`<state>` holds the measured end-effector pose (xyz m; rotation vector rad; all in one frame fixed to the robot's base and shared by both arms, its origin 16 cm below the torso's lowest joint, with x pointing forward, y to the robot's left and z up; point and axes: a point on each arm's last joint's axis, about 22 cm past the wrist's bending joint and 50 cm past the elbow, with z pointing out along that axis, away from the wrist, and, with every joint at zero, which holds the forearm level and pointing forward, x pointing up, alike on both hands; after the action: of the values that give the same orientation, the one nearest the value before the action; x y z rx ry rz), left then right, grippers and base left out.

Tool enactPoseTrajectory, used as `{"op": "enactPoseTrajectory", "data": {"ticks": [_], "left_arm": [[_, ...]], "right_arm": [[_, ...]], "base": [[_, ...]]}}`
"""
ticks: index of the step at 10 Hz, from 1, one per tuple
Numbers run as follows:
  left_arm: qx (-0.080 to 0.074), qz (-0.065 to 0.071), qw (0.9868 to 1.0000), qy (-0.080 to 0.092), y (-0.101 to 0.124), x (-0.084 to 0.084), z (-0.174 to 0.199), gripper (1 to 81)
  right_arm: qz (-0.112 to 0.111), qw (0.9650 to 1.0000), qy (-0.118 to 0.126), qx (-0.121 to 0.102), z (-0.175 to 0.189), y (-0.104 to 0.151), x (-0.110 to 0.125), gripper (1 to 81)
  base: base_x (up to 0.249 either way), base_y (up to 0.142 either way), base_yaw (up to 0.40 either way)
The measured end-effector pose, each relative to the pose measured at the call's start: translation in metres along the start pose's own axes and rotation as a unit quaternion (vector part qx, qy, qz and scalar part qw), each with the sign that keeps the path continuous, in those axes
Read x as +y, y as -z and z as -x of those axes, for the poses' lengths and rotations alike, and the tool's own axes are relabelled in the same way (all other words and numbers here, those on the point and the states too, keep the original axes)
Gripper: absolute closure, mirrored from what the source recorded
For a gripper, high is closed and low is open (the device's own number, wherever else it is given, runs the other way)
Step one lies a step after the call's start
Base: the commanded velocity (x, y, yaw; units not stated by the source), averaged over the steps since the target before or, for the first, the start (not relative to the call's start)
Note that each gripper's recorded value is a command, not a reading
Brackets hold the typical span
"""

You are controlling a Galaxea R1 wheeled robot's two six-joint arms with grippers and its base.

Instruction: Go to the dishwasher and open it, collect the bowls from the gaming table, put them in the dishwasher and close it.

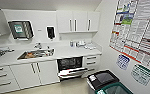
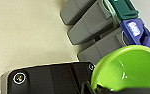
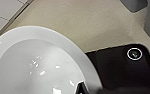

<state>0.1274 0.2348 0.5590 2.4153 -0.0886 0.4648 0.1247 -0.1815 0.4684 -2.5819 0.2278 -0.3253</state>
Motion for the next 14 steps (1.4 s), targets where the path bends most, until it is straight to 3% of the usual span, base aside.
{"op": "enactPoseTrajectory", "data": {"ticks": [14], "left_arm": [[0.000,-0.001,1.0000,0.000,0.0006,-0.0006,0.0004,81.1]], "right_arm": [[0.001,1.0000,0.000,-0.001,0.0022,0.0006,0.0011,81.1]], "base": [[0.084,0.066,0.000]]}}
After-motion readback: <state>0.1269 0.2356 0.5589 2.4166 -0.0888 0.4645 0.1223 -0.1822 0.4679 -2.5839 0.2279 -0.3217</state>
